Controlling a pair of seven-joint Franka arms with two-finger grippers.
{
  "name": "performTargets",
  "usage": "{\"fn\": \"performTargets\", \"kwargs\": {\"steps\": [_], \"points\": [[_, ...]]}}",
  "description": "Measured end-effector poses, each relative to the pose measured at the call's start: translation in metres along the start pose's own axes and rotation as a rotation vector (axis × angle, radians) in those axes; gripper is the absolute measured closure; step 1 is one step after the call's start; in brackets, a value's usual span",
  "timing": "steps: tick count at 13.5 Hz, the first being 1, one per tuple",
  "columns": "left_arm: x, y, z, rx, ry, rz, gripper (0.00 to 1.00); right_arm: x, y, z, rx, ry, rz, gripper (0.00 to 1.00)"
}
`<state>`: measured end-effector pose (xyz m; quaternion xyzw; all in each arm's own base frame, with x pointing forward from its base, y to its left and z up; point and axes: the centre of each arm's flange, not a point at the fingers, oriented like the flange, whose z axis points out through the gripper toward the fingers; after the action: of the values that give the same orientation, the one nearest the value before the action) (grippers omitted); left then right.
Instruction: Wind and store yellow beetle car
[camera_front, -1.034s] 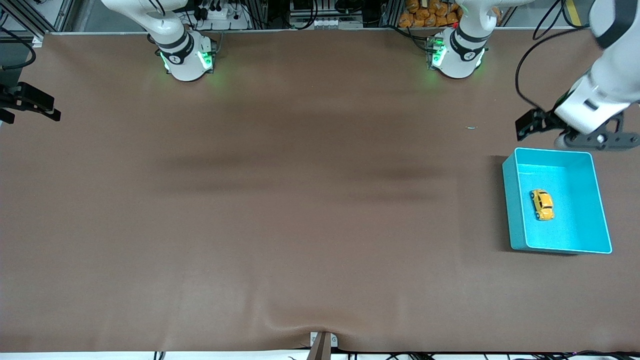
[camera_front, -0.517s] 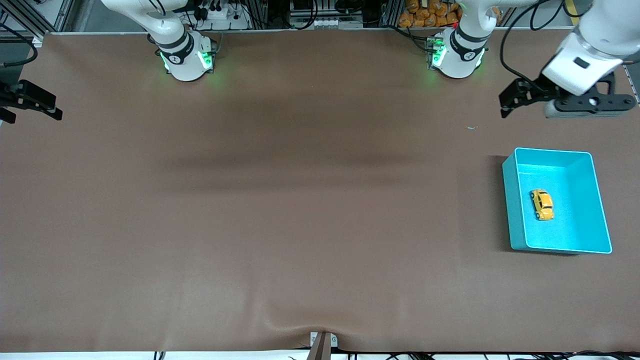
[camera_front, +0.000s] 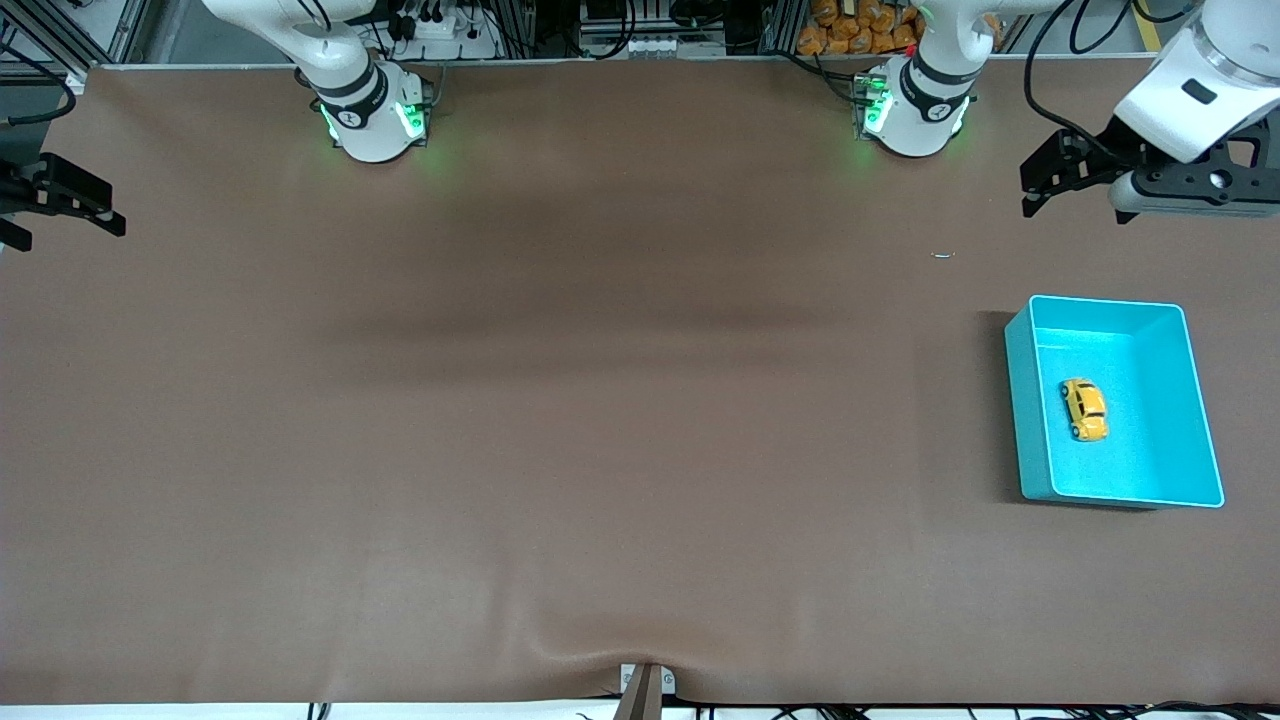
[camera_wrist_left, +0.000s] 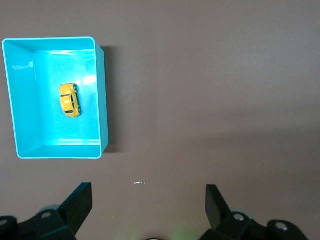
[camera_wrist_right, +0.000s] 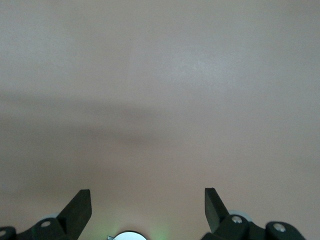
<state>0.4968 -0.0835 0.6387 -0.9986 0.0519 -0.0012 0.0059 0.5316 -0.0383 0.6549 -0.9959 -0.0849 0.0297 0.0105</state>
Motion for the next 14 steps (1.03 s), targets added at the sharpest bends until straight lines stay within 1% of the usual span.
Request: {"fn": "performTargets", "kwargs": {"steps": [3, 10, 12, 14], "points": [[0.0, -0.003, 0.004, -0.001, -0.022, 0.005, 0.0, 0.0, -0.001, -0.001, 0.001, 0.003, -0.003, 0.0], [0.003, -0.009, 0.009, -0.005, -0.035, -0.01, 0.0, 0.001, -0.006, -0.002, 0.002, 0.004, -0.012, 0.0], [0.015, -0.013, 0.014, -0.009, -0.03, -0.018, 0.0, 0.001, -0.006, -0.002, 0.002, 0.004, -0.011, 0.0], [0.037, -0.022, 0.01, -0.018, -0.007, -0.052, 0.0, 0.001, -0.006, -0.002, 0.002, 0.005, -0.011, 0.0]]}}
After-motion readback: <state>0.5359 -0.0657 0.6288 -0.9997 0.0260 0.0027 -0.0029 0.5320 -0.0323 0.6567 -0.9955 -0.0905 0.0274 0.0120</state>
